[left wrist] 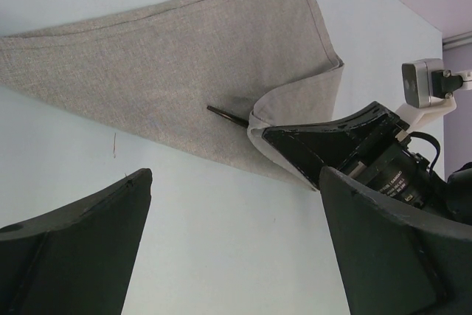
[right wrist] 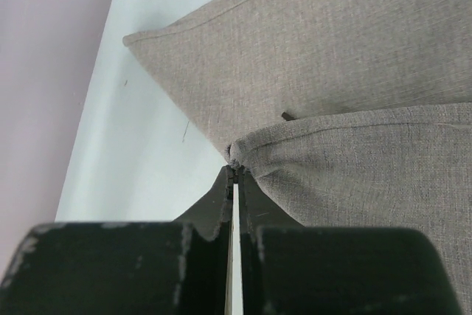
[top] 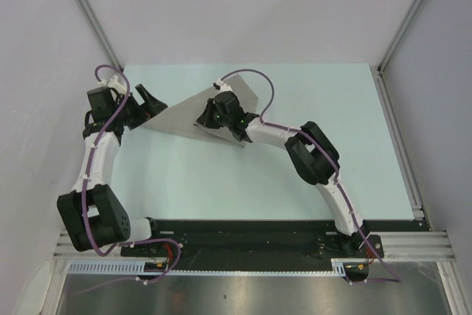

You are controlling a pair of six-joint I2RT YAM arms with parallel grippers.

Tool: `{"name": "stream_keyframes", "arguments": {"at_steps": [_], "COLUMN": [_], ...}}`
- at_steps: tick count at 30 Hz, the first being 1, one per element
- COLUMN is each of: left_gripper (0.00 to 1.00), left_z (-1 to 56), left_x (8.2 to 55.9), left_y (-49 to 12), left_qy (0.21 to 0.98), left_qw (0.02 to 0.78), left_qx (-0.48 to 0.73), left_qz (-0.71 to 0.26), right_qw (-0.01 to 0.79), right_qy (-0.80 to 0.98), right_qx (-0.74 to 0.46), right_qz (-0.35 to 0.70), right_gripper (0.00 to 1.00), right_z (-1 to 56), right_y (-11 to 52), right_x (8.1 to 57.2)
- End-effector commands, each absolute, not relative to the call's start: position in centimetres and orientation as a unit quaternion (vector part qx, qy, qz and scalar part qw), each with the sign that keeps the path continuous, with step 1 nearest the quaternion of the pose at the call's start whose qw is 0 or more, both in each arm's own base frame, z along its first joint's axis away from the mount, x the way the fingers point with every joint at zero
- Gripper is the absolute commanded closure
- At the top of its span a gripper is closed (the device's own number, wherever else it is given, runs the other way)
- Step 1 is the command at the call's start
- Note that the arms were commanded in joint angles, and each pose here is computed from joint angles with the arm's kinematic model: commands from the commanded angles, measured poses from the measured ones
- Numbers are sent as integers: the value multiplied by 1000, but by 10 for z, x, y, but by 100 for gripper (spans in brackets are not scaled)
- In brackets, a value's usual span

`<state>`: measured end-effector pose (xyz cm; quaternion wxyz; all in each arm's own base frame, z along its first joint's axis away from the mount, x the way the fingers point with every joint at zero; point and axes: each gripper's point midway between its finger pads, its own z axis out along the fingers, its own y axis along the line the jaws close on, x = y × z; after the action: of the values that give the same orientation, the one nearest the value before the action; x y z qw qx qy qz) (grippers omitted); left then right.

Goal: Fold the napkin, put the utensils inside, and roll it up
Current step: Fold the napkin

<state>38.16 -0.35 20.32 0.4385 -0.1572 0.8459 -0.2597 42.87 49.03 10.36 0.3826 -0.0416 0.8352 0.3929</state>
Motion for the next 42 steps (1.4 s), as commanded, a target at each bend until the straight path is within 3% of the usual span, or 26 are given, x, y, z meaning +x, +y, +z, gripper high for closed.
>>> {"name": "stream_keyframes", "arguments": {"at_steps": [1, 8, 10, 11, 12, 15, 17, 23, 26, 36, 42], "left_gripper": [0, 0, 0, 0, 0, 0, 0, 4, 12, 34, 40], "left_z": [215, 215, 214, 214, 212, 209, 205, 187, 175, 119, 87], "left_x": [382, 382, 383, 383, 383, 383, 383, 387, 390, 394, 405], "left_y": [0, 0, 1, 1, 2, 6, 9, 27, 39, 84, 104], "left_qy": [836, 837, 838, 838, 839, 842, 843, 842, 828, 750, 702], "left_qw": [458, 459, 458, 459, 457, 456, 456, 457, 458, 474, 480], "left_qx": [-153, -153, -154, -154, -155, -161, -165, -205, -255, -421, -490], "left_qz": [-259, -258, -255, -253, -251, -239, -231, -198, -200, -187, -189], "right_qw": [387, 375, 373, 373, 375, 391, 406, 464, 482, 515, 543], "right_qy": [822, 827, 826, 824, 822, 808, 799, 760, 743, 732, 723], "right_qx": [-50, -65, -71, -77, -81, -105, -126, -129, -111, -83, -71], "right_qz": [414, 414, 417, 419, 422, 428, 426, 436, 450, 439, 421], "right_gripper": [100, 99, 88, 73, 66, 53, 39, 37, 37, 37, 37], "right_z": [111, 101, 101, 103, 106, 128, 143, 219, 251, 288, 311], "right_y": [506, 515, 517, 518, 519, 520, 518, 476, 437, 326, 279], "right_x": [429, 422, 420, 419, 419, 418, 417, 422, 425, 411, 392]}}
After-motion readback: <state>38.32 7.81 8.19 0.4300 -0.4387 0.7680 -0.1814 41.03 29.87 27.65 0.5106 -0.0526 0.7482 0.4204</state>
